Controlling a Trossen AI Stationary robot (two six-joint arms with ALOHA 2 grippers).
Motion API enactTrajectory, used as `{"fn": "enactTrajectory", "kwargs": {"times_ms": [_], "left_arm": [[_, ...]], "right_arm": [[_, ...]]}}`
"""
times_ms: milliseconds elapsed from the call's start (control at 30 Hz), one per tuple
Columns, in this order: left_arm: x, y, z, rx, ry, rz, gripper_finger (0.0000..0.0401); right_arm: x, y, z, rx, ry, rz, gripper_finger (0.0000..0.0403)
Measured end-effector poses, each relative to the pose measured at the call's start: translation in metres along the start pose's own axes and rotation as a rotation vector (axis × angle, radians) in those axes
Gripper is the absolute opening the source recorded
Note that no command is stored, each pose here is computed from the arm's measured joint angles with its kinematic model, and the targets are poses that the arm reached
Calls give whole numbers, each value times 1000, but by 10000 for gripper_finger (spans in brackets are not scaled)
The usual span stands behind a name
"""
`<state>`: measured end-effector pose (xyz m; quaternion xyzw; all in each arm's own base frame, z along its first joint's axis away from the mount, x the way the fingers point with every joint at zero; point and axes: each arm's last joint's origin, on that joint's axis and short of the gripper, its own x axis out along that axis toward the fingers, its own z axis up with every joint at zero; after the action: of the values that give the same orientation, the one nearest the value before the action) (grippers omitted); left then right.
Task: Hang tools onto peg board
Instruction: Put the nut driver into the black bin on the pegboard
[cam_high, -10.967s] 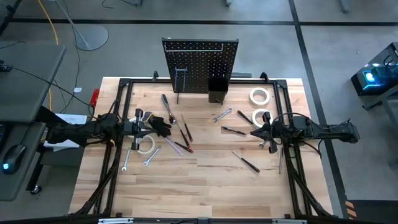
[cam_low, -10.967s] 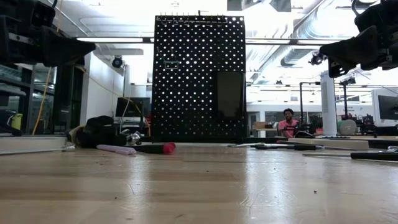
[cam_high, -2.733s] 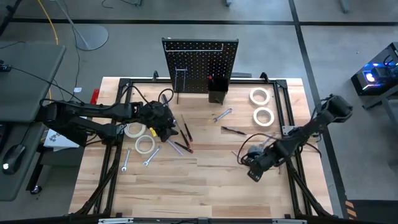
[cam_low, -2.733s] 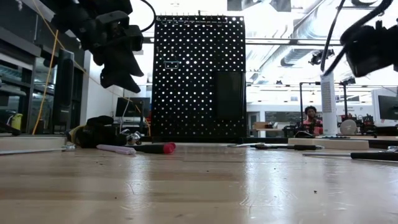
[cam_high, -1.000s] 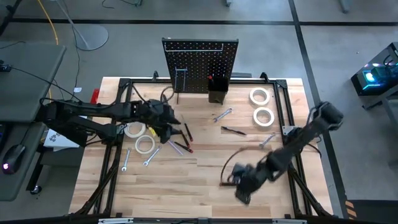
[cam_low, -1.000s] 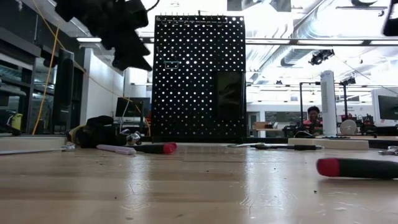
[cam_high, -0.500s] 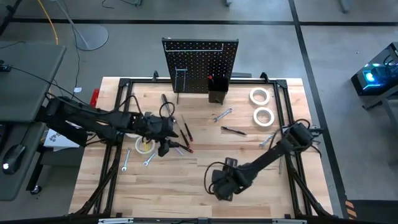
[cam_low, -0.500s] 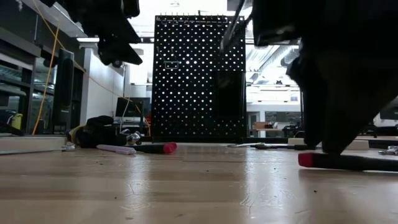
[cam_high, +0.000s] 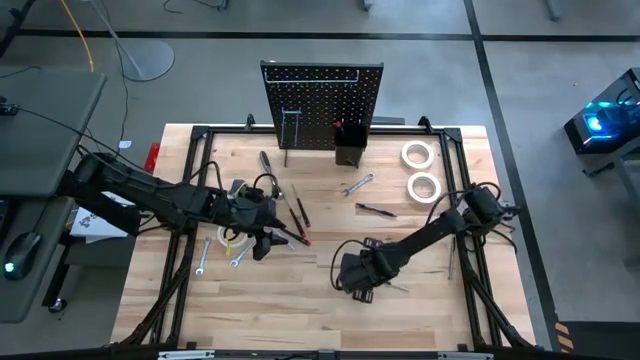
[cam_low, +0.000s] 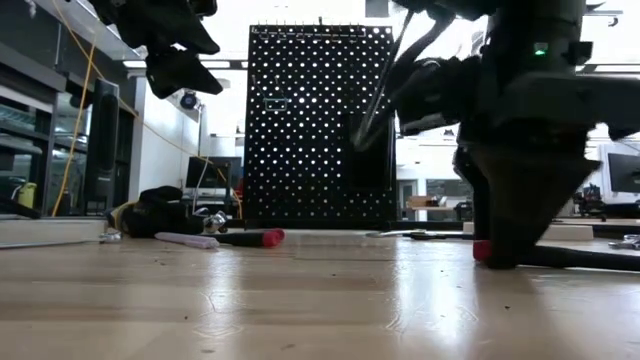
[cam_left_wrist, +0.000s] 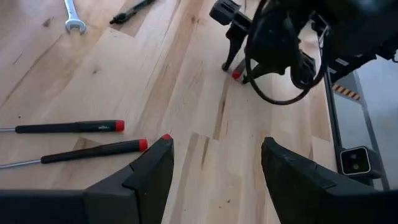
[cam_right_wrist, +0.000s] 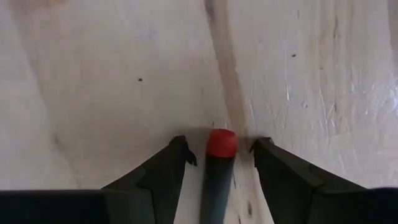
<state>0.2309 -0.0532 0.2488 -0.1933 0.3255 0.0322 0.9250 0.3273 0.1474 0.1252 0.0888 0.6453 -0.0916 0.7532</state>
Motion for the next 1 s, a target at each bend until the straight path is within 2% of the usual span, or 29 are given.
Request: {"fn": "enactTrajectory", "kwargs": {"times_ms": [100, 167, 333, 567, 700, 767, 1000], "left_arm": [[0, -2, -2, 16, 6, -7, 223], [-1, -5, -3, 33, 13, -20, 223], [-3, -18, -11, 30, 36, -67, 223], [-13, -44, -29, 4, -1, -66, 223], [-24, -52, -29, -27, -87, -75, 223], [-31, -53, -25, -45, -141, -84, 223], [-58, -43, -4, -73, -328, -68, 223]], "right_arm": [[12, -10, -7, 71, 29, 68, 172], [17, -13, -12, 108, 10, 63, 149], [17, -10, -21, 166, -4, 65, 28], [12, -10, -17, 268, -27, 27, 24], [-10, -19, -7, 321, -73, 27, 23], [-24, -29, -4, 345, -108, -2, 4], [-81, -47, 8, 466, -403, 12, 5]]}}
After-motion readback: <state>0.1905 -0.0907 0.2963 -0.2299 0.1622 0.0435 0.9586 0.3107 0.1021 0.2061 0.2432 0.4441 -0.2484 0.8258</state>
